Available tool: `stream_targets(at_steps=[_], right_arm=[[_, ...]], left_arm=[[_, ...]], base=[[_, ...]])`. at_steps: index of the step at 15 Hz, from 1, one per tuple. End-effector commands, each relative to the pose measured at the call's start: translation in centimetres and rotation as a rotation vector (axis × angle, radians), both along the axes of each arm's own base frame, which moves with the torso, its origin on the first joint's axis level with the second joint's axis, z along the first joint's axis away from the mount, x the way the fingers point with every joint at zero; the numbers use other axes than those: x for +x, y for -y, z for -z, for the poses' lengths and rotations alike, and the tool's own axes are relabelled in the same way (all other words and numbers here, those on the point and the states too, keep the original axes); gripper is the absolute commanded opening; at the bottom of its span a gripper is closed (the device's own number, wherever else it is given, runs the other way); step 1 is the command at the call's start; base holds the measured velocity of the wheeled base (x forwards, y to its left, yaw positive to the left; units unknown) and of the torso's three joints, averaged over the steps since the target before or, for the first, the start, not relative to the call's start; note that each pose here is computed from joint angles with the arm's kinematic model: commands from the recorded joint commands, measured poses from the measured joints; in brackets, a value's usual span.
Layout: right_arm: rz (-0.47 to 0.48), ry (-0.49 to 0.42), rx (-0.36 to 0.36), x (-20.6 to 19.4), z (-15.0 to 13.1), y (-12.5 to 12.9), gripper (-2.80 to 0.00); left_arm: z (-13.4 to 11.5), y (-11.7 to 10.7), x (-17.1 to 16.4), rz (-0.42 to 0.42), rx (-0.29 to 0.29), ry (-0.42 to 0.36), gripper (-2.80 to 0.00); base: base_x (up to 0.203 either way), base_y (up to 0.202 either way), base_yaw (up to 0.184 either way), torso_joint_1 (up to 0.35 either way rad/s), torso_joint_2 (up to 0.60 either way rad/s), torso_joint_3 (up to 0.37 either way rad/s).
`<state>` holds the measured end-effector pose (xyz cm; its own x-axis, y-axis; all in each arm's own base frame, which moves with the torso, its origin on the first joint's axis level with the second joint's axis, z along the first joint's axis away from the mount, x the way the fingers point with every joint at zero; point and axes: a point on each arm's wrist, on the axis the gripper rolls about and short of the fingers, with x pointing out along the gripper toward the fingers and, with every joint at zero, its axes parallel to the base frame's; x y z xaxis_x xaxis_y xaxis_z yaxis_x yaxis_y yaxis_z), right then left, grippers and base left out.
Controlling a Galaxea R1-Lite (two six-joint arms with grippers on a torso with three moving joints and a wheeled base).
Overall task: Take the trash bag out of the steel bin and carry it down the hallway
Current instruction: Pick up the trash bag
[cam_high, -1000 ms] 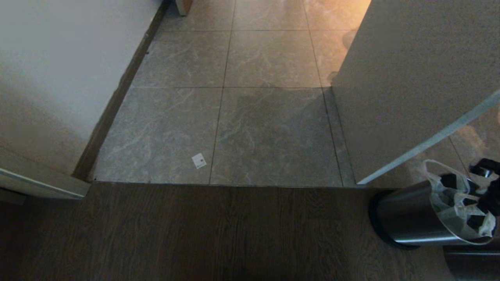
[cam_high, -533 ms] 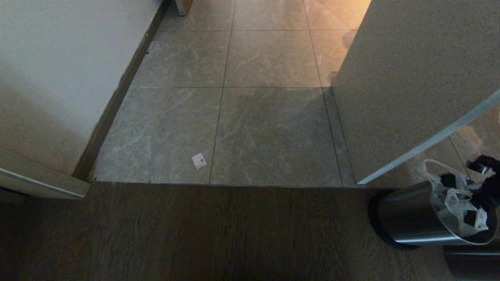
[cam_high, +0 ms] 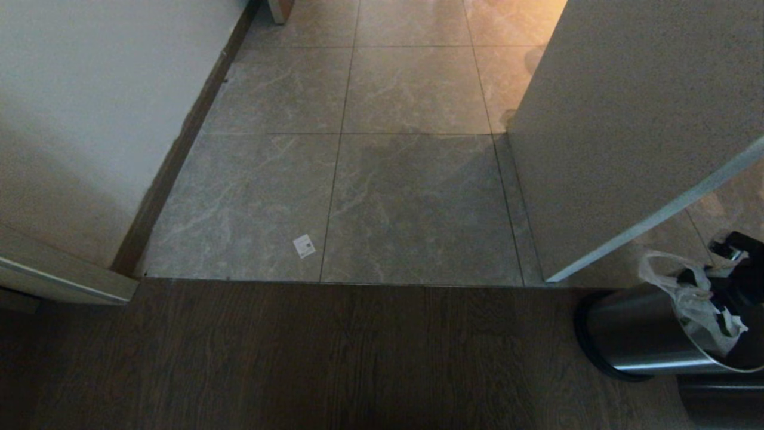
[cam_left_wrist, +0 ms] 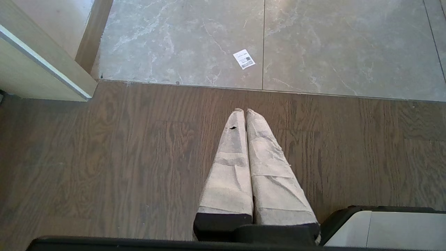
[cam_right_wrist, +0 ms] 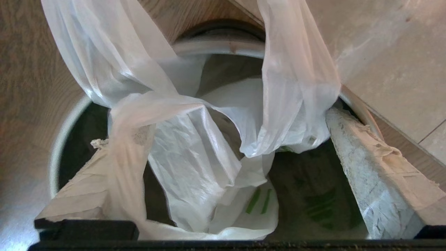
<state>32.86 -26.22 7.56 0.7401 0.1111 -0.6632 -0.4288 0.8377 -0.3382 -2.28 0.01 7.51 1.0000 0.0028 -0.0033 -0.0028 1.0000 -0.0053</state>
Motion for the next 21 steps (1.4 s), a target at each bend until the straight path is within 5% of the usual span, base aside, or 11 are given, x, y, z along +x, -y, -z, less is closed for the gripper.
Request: stream_targets(at_steps=[1,10,11,21], right_arm=[[-0.011,-0.016,0.015,0.1,0.5,-0.3,0.0],[-0.02,-0.073,0.074,0.8,2.4,-1.1,0.0],[-0.015,-0.071,0.077,0.9,2.4,-1.0,-2.8],[0.006,-0.06,0.086,0.9,1.9,-0.9,-2.8]], left_arm=[[0.0,0.0,0.0,0.0,-0.001,0.0,-2.8],[0.0,0.0,0.0,0.0,-0.001,0.0,-2.8],[0.0,0.0,0.0,0.0,-0.001,0.0,-2.8],[0.0,0.0,0.0,0.0,-0.001,0.0,-2.8]], base=[[0.0,0.0,0.0,0.0,0.0,0.0],[0.0,0.0,0.0,0.0,0.0,0.0],[0.0,0.0,0.0,0.0,0.0,0.0],[0.0,0.0,0.0,0.0,0.0,0.0]])
